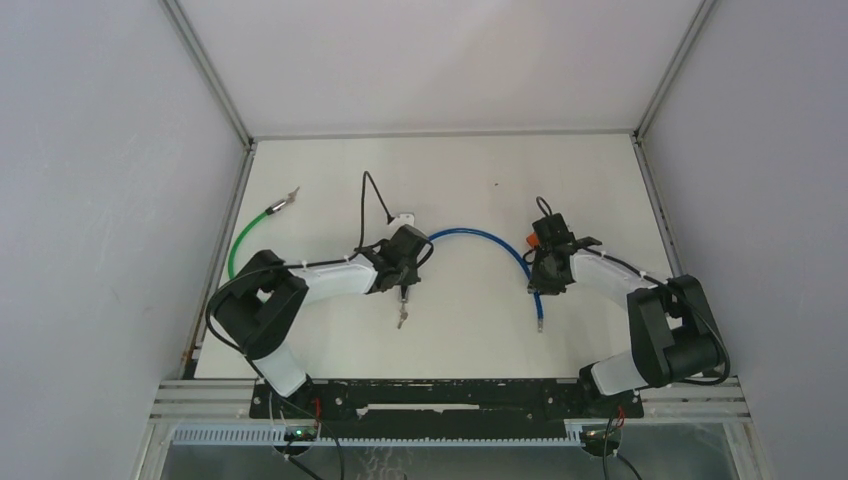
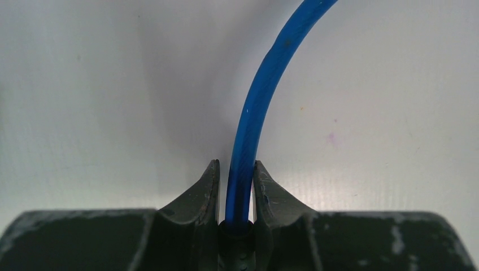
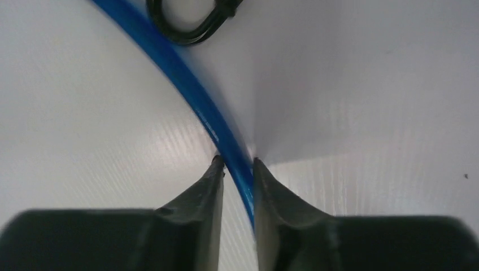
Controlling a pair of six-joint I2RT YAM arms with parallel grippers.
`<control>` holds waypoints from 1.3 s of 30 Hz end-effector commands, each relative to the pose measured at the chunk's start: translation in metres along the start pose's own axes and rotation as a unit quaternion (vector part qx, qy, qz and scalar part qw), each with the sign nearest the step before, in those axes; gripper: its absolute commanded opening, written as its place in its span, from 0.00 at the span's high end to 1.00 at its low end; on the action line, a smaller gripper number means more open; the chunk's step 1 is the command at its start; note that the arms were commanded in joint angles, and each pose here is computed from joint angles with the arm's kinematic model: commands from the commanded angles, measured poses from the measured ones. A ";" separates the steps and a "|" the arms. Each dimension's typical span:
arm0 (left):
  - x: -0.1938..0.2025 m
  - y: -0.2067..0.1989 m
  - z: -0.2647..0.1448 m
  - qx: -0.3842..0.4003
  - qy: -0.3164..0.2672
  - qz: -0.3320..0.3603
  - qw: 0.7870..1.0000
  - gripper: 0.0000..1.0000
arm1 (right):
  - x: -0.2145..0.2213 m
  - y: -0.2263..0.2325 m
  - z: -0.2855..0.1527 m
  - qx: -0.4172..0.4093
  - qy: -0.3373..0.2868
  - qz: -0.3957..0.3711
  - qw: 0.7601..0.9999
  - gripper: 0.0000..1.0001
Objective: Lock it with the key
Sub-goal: Lock the lock.
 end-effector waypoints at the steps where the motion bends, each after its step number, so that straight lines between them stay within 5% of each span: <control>1: 0.001 -0.012 0.002 0.008 0.038 -0.063 0.997 1.00 | 0.010 0.014 0.006 -0.046 0.009 -0.026 0.999 0.76; 4: 0.009 -0.011 0.004 -0.002 0.051 -0.096 0.994 1.00 | 0.020 0.025 0.002 -0.072 0.037 -0.012 0.997 1.00; 12: 0.018 -0.016 0.015 0.019 0.078 -0.081 0.994 1.00 | 0.055 0.090 -0.013 -0.159 0.078 0.047 0.983 1.00; 19: 0.026 0.006 0.012 -0.011 0.039 -0.023 0.999 1.00 | 0.065 0.142 -0.013 -0.231 0.147 0.086 0.958 1.00; 30: 0.041 0.006 0.029 -0.022 0.091 0.015 0.995 0.94 | 0.080 0.122 -0.005 -0.143 0.111 0.064 0.981 1.00; 33: 0.041 0.006 0.029 -0.024 0.093 0.011 0.995 1.00 | 0.083 0.121 -0.006 -0.137 0.107 0.063 0.983 1.00; 39: 0.041 0.003 0.025 -0.003 0.089 -0.008 0.996 1.00 | 0.069 0.130 -0.013 -0.153 0.096 0.157 0.971 1.00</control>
Point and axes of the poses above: each gripper's point midway between its finger pads, its own z axis out along the fingers, its own y axis along the line the jaws close on, x = y × z, the point moved 9 cm from there along -z, back along the fingers, and after that the axes turned 5 degrees about z, right-handed, at the moved point
